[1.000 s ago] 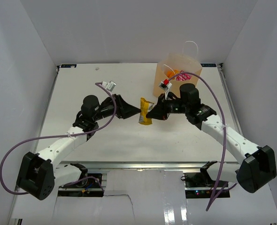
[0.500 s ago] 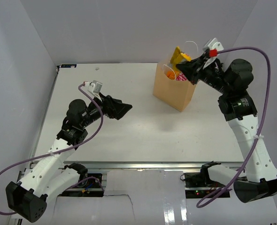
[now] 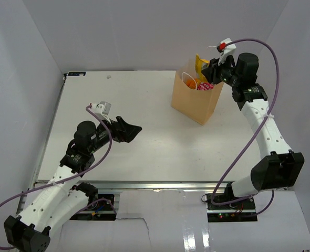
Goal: Place the snacks into the paper bag
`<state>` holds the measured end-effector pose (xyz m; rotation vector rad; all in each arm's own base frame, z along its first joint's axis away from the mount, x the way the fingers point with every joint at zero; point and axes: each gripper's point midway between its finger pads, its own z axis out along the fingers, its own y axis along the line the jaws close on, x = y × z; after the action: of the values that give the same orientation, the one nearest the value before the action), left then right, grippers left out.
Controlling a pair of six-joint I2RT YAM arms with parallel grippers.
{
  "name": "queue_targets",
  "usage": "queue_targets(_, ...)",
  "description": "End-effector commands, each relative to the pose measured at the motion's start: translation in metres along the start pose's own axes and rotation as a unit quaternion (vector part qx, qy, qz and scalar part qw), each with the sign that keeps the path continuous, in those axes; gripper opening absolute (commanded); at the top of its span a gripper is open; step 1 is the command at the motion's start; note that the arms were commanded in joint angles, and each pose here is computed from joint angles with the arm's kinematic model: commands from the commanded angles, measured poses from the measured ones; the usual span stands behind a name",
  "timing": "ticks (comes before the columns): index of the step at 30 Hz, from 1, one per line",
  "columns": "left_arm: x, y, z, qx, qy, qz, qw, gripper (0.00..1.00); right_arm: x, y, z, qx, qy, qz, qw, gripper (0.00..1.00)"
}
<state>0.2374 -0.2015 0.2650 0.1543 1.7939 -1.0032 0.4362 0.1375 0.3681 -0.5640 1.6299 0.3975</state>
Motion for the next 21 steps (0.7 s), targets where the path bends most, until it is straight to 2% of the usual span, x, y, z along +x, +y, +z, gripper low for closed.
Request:
queue_targets(1, -0.002, 0.006, -0.008, -0.023, -0.008, -0.001, 1.000, 0.98, -0.016, -0.013, -0.008, 0.027, -0.020, -0.032, 0.999, 0.41)
queue_targets(4, -0.001, 0.009, -0.011, -0.032, -0.012, -0.006, 0.999, 0.98, -0.021, -0.010, -0.016, 0.021, -0.026, -0.035, 0.999, 0.65)
queue_targets(6, -0.002, 0.010, -0.012, -0.035, -0.017, -0.009, 0.999, 0.98, -0.028, -0.007, -0.026, 0.018, -0.032, -0.036, 0.999, 0.76)
queue_targets(7, -0.005, 0.009, -0.013, -0.036, -0.021, -0.009, 0.999, 0.98, -0.026, -0.005, -0.030, 0.017, -0.027, -0.031, 0.999, 0.89)
queue_targets(9, -0.007, 0.010, -0.013, -0.042, -0.023, -0.012, 0.999, 0.98, -0.032, -0.004, -0.045, 0.021, -0.028, -0.030, 0.999, 1.00)
queue_targets(10, -0.011, 0.009, -0.014, -0.044, -0.026, -0.012, 0.999, 0.98, -0.024, -0.003, -0.051, 0.023, -0.010, -0.020, 0.999, 0.91)
queue_targets(13, -0.015, 0.011, -0.014, -0.057, -0.030, -0.012, 0.998, 0.98, -0.011, -0.007, -0.074, 0.060, 0.015, 0.003, 0.998, 0.90)
queue_targets(16, -0.019, 0.013, -0.016, -0.067, -0.036, -0.012, 0.997, 0.98, 0.027, -0.008, -0.097, 0.101, 0.075, 0.033, 0.992, 0.90)
queue_targets(18, -0.022, 0.015, -0.017, -0.075, -0.042, -0.012, 0.996, 0.98, 0.060, -0.013, -0.116, 0.150, 0.121, 0.052, 0.980, 0.90)
queue_targets(21, -0.025, 0.018, -0.020, -0.086, -0.051, -0.012, 0.995, 0.98, 0.079, -0.020, -0.141, 0.207, 0.137, 0.057, 0.967, 0.90)
